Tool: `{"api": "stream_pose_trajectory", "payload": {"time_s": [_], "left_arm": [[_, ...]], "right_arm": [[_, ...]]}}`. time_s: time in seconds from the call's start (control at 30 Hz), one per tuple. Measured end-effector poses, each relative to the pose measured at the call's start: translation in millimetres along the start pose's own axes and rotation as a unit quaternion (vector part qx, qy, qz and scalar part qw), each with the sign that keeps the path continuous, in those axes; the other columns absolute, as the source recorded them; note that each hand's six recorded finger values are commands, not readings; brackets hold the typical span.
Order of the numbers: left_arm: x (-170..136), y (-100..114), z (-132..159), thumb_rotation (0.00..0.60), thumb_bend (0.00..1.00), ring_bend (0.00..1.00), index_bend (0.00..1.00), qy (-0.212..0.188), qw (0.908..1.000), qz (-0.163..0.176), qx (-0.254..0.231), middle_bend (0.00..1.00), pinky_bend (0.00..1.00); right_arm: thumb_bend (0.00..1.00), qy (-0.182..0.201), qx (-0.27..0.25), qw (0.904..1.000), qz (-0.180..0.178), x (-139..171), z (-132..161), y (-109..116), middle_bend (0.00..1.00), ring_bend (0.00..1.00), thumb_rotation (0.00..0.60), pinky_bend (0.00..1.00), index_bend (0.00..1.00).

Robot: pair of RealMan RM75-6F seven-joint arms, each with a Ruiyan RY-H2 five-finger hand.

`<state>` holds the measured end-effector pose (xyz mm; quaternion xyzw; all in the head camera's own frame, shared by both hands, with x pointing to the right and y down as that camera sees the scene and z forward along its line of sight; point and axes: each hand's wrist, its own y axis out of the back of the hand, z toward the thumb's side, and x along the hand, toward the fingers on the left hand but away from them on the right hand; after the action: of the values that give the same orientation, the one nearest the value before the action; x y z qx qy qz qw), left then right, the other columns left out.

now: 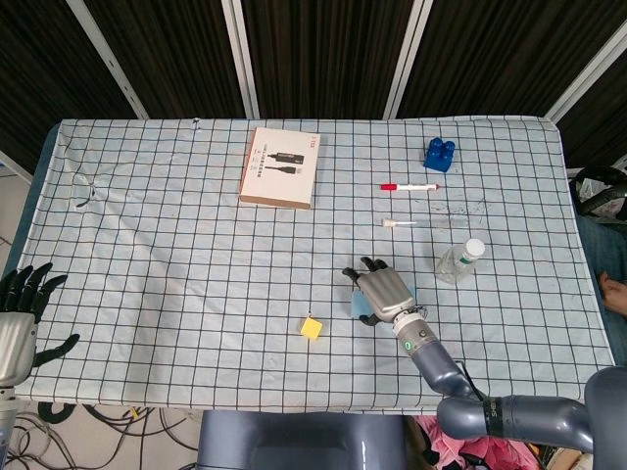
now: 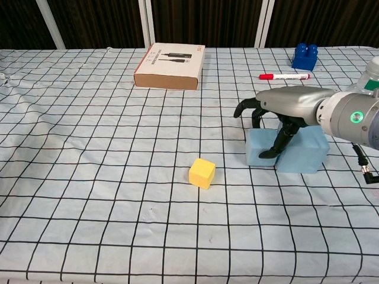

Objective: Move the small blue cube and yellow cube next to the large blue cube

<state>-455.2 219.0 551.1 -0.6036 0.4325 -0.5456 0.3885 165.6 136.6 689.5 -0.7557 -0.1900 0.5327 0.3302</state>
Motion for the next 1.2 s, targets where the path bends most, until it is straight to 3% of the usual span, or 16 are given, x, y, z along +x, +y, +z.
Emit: {"api": "stream_pose_trajectory", "payload": {"time_s": [1.2], "left_arm": [[0.5, -0.1, -1.0, 0.600, 0.11, 0.00, 0.19, 0.002, 1.0000, 0.000, 0.001, 0.07, 0.00]], "right_arm": [[0.23, -0.003, 0.005, 0.9998, 0.016, 1.5, -3.8, -8.0, 0.35, 0.04, 0.600, 0.15, 0.17]]}}
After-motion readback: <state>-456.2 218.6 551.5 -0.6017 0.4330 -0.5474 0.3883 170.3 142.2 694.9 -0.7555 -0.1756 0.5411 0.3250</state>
